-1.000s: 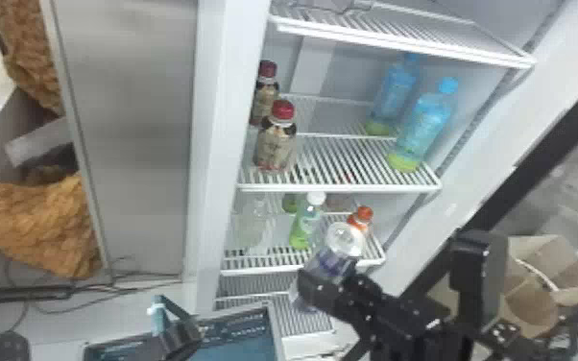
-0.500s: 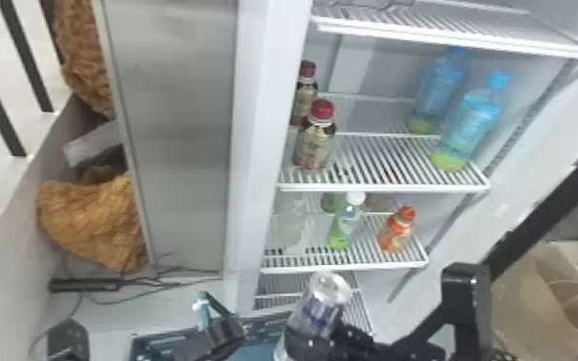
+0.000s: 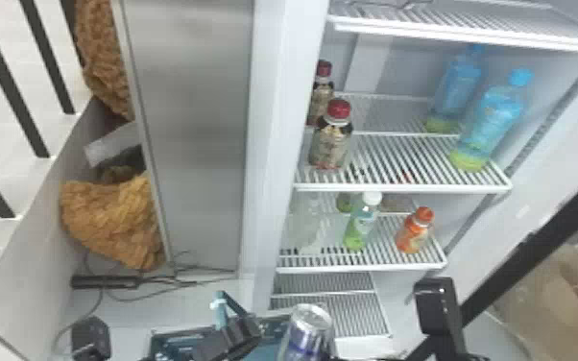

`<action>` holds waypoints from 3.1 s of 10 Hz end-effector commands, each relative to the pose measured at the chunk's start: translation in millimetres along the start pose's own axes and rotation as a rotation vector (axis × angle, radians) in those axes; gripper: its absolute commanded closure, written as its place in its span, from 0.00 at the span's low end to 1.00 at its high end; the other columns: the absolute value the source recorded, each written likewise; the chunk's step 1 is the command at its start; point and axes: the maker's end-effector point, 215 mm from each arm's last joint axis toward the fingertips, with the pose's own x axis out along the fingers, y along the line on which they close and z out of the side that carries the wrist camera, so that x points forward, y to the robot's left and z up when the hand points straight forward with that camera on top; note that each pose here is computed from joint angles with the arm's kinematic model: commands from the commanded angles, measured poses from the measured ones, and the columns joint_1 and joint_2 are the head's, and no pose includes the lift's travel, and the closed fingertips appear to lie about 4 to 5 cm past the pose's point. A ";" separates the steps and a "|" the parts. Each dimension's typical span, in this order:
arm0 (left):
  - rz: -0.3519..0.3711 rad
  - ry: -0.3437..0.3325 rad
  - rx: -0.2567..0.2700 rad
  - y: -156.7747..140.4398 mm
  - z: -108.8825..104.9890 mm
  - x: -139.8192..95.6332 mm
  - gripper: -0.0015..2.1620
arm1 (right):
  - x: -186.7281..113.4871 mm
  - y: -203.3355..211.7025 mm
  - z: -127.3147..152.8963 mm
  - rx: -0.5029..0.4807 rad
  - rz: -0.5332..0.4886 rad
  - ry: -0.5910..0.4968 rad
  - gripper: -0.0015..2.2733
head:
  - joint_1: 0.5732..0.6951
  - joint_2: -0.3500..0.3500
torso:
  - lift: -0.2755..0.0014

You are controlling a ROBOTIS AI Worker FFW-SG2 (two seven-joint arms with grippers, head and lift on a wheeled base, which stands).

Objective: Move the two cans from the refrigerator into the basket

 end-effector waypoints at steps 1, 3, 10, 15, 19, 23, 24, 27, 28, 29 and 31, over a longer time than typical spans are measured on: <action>0.000 0.000 0.000 0.0 0.0 0.0 0.55 | 6.7 3.0 -7.5 0.008 0.026 0.040 0.30 | 1.00 0.27 | 0.88; -0.001 -0.001 0.003 -0.8 1.5 0.0 0.55 | 8.6 5.5 -15.0 0.020 0.042 0.069 0.21 | 1.00 0.30 | 0.88; 0.004 0.007 -0.003 0.9 -2.0 -0.7 0.55 | -68.9 -87.1 34.5 -0.054 -0.292 -0.166 0.21 | 1.00 0.12 | 0.88; 0.001 0.012 -0.007 0.9 -4.2 0.9 0.55 | -157.4 -152.9 96.2 -0.233 -0.501 -0.484 0.21 | 1.00 0.00 | 0.88; -0.001 0.010 -0.004 -0.1 -2.8 1.3 0.55 | -175.3 -174.4 87.7 -0.278 -0.540 -0.593 0.21 | 1.00 0.00 | 0.88; 0.001 0.007 -0.010 1.5 -4.5 -0.8 0.55 | -191.2 -163.0 78.2 -0.321 -0.544 -0.707 0.21 | 1.00 0.00 | 0.88; -0.001 0.008 -0.011 1.1 -5.1 -0.2 0.55 | -190.9 -164.8 72.2 -0.314 -0.547 -0.700 0.21 | 1.00 0.00 | 0.88; 0.001 0.006 -0.015 2.3 -6.0 -1.8 0.55 | -204.6 -165.8 47.4 -0.343 -0.582 -0.727 0.21 | 1.00 0.00 | 0.88; 0.001 0.005 -0.017 2.8 -6.9 -1.8 0.55 | -206.8 -167.3 40.5 -0.341 -0.594 -0.730 0.21 | 1.00 0.00 | 0.88; 0.000 0.005 -0.015 2.1 -6.1 -1.3 0.55 | -207.7 -166.5 40.8 -0.351 -0.597 -0.736 0.21 | 1.00 0.00 | 0.88; 0.001 0.005 -0.015 2.5 -6.3 -0.9 0.55 | -208.6 -167.4 40.8 -0.353 -0.599 -0.742 0.21 | 1.00 0.00 | 0.88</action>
